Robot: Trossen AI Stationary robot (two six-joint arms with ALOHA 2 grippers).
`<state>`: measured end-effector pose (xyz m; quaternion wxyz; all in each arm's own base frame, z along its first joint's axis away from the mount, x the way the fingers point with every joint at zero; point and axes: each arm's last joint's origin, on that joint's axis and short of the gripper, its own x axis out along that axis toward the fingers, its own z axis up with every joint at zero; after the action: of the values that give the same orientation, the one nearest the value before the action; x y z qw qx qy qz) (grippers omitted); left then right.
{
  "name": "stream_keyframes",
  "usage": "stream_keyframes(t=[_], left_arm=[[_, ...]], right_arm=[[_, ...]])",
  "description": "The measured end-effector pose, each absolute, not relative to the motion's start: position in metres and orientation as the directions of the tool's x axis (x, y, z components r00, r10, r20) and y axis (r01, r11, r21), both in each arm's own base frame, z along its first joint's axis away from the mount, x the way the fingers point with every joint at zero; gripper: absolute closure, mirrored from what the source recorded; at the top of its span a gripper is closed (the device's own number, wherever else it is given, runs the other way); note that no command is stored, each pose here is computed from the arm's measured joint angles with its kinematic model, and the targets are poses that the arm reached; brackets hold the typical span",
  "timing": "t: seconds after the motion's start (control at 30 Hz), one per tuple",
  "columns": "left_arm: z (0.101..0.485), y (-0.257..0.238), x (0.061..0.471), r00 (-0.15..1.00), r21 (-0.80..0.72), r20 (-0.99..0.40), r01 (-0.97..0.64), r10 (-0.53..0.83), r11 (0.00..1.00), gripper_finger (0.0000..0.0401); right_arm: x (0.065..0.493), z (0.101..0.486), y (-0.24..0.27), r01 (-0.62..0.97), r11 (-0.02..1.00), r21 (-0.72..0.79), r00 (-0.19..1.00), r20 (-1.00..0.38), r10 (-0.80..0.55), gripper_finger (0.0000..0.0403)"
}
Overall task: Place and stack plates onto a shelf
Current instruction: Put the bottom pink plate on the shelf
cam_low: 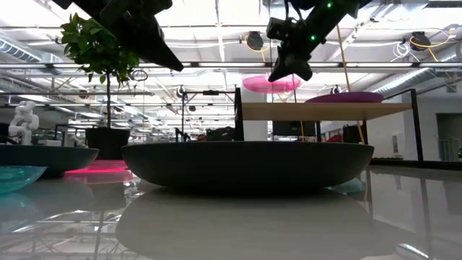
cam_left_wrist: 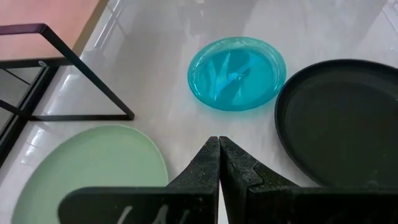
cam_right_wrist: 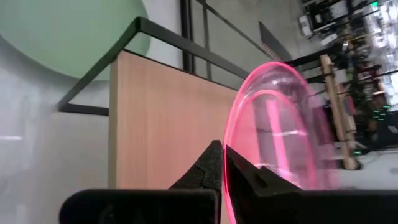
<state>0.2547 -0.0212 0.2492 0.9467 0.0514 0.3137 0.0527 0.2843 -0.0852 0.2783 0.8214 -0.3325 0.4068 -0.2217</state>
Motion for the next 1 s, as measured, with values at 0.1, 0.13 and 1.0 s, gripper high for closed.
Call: stream_keyframes(t=[0.1,0.13,1.0], left_arm=[[0.248,-0.021,0.254,0.790,0.141,-0.599,-0.060,0.133,0.988,0.0397],[0.248,-0.021,0.254,0.788,0.146,-0.601,-0.056,0.133,0.988,0.0397],[0.248,-0.020,0.254,0.789,0.167,-0.599,-0.042,0.135,0.985,0.0397]], right_arm=[[0.282,0.278,-0.094,0.096,0.710,-0.698,0.586,-0.537,-0.607,0.0403],[0.282,0.278,-0.096,0.101,0.719,-0.688,0.589,-0.541,-0.600,0.0403],[0.282,0.261,-0.122,0.136,0.791,-0.596,0.569,-0.607,-0.555,0.0403]])
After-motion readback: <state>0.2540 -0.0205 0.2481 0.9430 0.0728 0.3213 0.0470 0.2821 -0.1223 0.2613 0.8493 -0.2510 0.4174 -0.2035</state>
